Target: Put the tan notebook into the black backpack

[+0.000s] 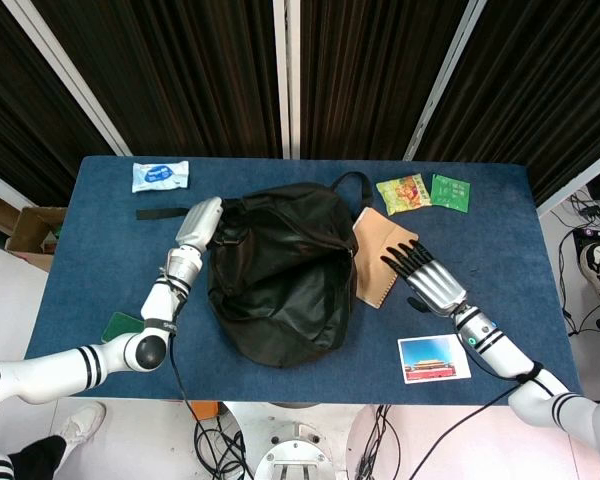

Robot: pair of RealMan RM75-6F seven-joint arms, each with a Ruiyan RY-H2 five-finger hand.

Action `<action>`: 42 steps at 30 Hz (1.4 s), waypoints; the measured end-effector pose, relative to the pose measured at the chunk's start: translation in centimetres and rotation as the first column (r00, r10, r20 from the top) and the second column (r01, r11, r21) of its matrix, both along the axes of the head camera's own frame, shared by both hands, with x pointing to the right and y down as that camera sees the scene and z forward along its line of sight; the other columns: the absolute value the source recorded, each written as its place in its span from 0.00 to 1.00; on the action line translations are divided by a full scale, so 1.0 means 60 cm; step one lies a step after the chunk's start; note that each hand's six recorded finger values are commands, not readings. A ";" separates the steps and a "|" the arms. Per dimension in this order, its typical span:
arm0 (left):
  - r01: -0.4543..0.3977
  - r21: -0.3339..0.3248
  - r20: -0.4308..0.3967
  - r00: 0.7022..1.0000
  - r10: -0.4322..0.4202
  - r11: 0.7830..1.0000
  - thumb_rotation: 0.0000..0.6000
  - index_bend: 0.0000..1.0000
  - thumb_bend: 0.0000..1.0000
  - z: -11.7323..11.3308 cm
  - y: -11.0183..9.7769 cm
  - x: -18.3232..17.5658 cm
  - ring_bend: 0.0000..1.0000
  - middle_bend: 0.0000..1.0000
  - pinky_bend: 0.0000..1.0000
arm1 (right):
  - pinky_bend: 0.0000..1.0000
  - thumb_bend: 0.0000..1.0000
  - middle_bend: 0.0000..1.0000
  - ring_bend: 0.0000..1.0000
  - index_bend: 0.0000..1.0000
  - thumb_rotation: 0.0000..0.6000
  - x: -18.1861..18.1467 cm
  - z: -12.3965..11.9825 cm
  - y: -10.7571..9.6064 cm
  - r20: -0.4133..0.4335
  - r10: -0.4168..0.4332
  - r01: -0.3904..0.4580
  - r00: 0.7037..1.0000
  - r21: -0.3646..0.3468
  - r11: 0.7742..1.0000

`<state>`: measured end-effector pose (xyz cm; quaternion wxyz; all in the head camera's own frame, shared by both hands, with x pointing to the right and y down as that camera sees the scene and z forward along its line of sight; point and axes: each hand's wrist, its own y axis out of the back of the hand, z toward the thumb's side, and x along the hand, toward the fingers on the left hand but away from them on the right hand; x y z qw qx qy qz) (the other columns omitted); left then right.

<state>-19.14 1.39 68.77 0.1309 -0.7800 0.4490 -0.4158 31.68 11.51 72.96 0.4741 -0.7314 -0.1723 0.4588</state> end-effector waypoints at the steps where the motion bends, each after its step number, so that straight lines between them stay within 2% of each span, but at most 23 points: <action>1: -0.002 -0.001 -0.001 1.000 0.002 1.000 1.00 0.66 0.52 0.000 0.001 0.001 0.55 0.60 0.43 | 0.01 0.22 0.08 0.00 0.05 1.00 0.007 -0.001 0.000 -0.008 0.010 -0.010 1.000 -0.002 1.000; 8: -0.005 -0.001 0.000 1.000 0.005 1.000 1.00 0.66 0.52 0.001 0.004 0.003 0.55 0.60 0.43 | 0.03 0.24 0.10 0.00 0.06 1.00 0.018 0.012 -0.006 -0.035 0.040 -0.041 0.999 -0.016 0.999; 16: 0.007 0.002 0.003 1.000 -0.007 1.000 1.00 0.66 0.52 -0.003 0.001 -0.004 0.55 0.60 0.43 | 0.04 0.27 0.12 0.00 0.08 1.00 -0.025 0.043 -0.025 -0.026 0.021 -0.021 0.999 -0.025 0.999; 27: 0.022 -0.010 0.011 1.000 -0.022 1.000 1.00 0.66 0.52 0.003 0.001 -0.016 0.54 0.60 0.43 | 0.05 0.28 0.12 0.00 0.08 1.00 -0.066 0.084 -0.035 -0.031 -0.012 0.010 0.999 -0.047 0.999; 31: 0.025 -0.012 0.009 1.000 -0.025 1.000 1.00 0.66 0.52 0.005 0.001 -0.018 0.54 0.60 0.43 | 0.07 0.36 0.14 0.00 0.08 1.00 -0.077 0.089 -0.039 -0.020 -0.013 0.012 1.000 -0.043 0.999; 38: 0.030 -0.008 0.005 1.000 -0.030 1.000 1.00 0.66 0.52 0.003 0.000 -0.021 0.54 0.60 0.43 | 0.11 0.63 0.15 0.02 0.10 1.00 -0.102 0.088 -0.051 0.036 0.004 -0.004 0.999 -0.012 1.000; 42: 0.038 -0.006 0.003 0.999 -0.038 0.999 1.00 0.66 0.52 0.002 -0.003 -0.024 0.54 0.60 0.43 | 0.13 0.67 0.15 0.02 0.11 1.00 -0.120 0.084 -0.068 0.078 0.029 -0.029 0.997 0.001 1.000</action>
